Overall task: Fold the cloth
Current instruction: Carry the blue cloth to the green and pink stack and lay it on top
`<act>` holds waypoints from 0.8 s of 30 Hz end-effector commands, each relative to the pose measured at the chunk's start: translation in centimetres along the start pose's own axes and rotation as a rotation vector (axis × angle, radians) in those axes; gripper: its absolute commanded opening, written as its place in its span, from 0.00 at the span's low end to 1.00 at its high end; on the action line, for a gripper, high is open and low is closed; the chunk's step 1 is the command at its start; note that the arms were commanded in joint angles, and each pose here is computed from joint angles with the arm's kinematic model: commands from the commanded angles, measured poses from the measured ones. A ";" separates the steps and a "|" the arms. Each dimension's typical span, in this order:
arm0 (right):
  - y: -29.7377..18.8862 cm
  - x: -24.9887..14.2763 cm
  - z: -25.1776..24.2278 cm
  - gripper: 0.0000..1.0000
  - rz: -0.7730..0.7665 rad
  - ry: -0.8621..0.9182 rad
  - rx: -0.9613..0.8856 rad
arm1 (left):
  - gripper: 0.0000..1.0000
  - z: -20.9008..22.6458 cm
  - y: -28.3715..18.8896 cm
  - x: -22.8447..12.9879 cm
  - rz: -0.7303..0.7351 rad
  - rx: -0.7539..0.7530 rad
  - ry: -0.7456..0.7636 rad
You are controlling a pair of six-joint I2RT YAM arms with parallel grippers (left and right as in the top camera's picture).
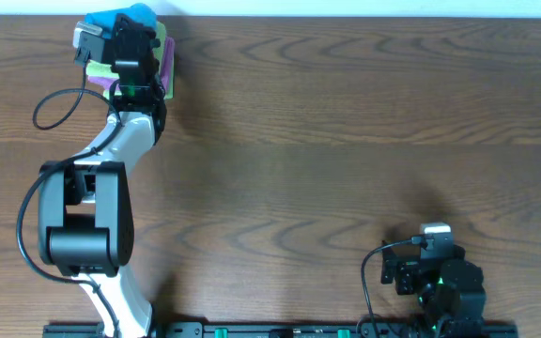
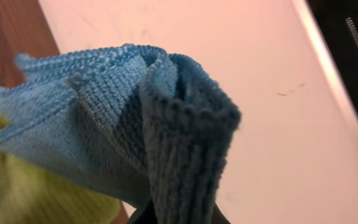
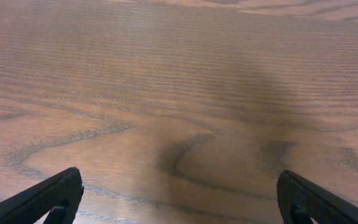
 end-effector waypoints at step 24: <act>0.1 -0.3 -0.3 0.99 0.009 0.021 -0.018 | 0.07 1.7 4.7 -1.4 0.078 0.065 0.127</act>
Point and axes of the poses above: each gripper's point midway between its finger pads, its own y axis out along the fingers, its own z axis along the line the jaws close on, x = y × z, the point moved 3 cm from there along -y, back along the fingers, and after that the axes turned 1 degree about -y, right-handed, at the moved point
